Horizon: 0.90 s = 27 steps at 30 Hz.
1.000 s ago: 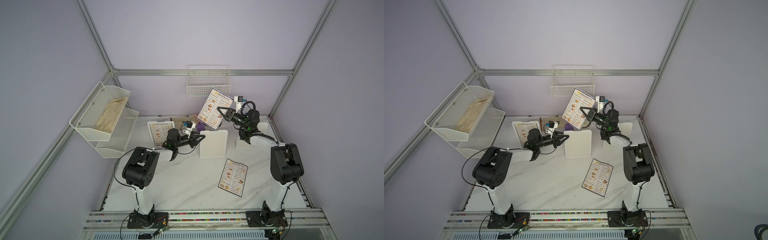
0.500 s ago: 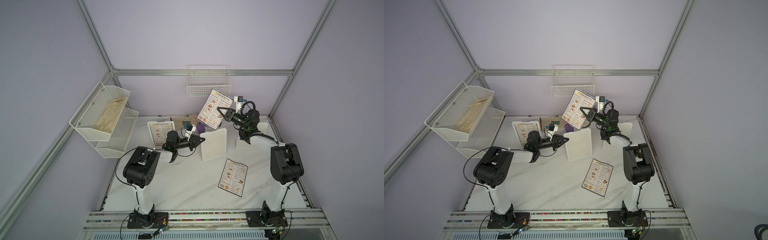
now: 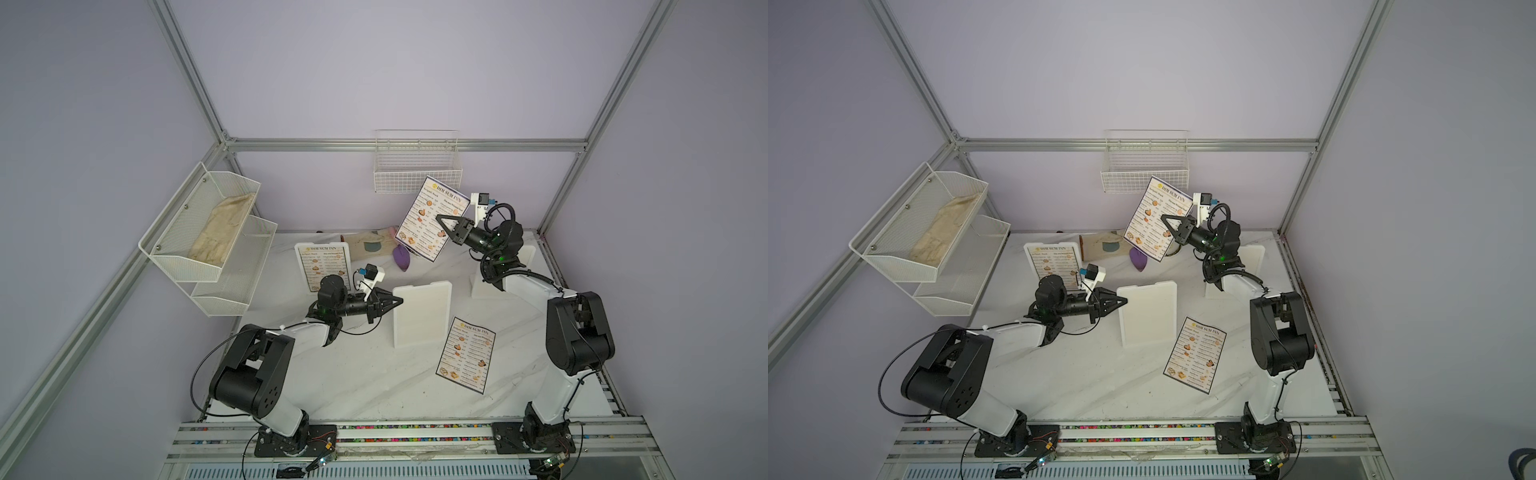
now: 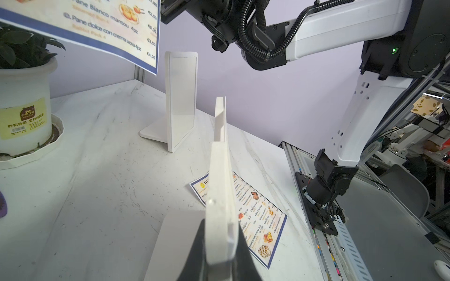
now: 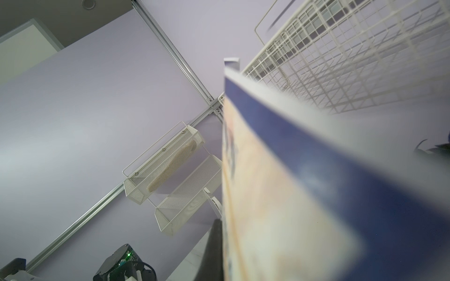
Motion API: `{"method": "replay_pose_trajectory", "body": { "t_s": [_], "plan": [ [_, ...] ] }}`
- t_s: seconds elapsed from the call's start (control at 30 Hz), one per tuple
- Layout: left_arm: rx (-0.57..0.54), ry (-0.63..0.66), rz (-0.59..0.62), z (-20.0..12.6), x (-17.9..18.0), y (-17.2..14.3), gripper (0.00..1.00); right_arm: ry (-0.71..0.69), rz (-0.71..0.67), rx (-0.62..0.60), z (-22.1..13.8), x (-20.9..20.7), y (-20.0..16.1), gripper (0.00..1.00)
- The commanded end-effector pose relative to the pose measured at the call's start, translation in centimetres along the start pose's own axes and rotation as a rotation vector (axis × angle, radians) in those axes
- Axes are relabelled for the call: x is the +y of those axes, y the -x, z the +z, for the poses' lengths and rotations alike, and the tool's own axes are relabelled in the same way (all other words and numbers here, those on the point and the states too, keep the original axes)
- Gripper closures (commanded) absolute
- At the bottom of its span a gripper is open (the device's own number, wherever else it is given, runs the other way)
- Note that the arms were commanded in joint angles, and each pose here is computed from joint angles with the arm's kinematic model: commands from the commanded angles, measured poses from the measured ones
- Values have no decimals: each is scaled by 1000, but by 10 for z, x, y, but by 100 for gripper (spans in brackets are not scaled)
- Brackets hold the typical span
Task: Insert the menus into the narrow rack
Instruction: Move the narrow rack to the center of the board.
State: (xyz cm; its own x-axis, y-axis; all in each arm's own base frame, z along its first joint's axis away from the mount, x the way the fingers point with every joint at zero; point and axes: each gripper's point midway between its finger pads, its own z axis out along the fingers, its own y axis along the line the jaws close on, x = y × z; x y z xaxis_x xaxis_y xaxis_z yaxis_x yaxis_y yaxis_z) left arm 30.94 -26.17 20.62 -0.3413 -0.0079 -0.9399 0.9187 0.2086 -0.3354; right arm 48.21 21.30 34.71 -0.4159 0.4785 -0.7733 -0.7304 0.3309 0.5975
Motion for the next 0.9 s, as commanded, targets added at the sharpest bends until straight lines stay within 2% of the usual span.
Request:
{"method": "replay_pose_trajectory", "body": {
  "t_s": [0.0, 0.37, 0.43, 0.63, 0.77, 0.87],
  "plan": [
    [8, -12, 47, -9, -14, 0, 100, 22, -27, -26, -4, 15, 6, 100],
    [11, 22, -10, -11, 9, -13, 100, 16, -28, -8, -7, 12, -1, 100],
    [10, 36, -20, -12, 14, -14, 96, 19, -28, -4, -6, 12, -3, 100],
    [8, 112, -38, -18, 29, -15, 71, 30, -35, -2, -7, 17, -2, 100],
    [26, 195, -37, -23, 37, -20, 65, 44, -35, 0, -8, 21, -2, 100],
    [39, 276, -32, -28, 46, -22, 65, 59, -34, 3, -9, 25, -2, 100]
  ]
}}
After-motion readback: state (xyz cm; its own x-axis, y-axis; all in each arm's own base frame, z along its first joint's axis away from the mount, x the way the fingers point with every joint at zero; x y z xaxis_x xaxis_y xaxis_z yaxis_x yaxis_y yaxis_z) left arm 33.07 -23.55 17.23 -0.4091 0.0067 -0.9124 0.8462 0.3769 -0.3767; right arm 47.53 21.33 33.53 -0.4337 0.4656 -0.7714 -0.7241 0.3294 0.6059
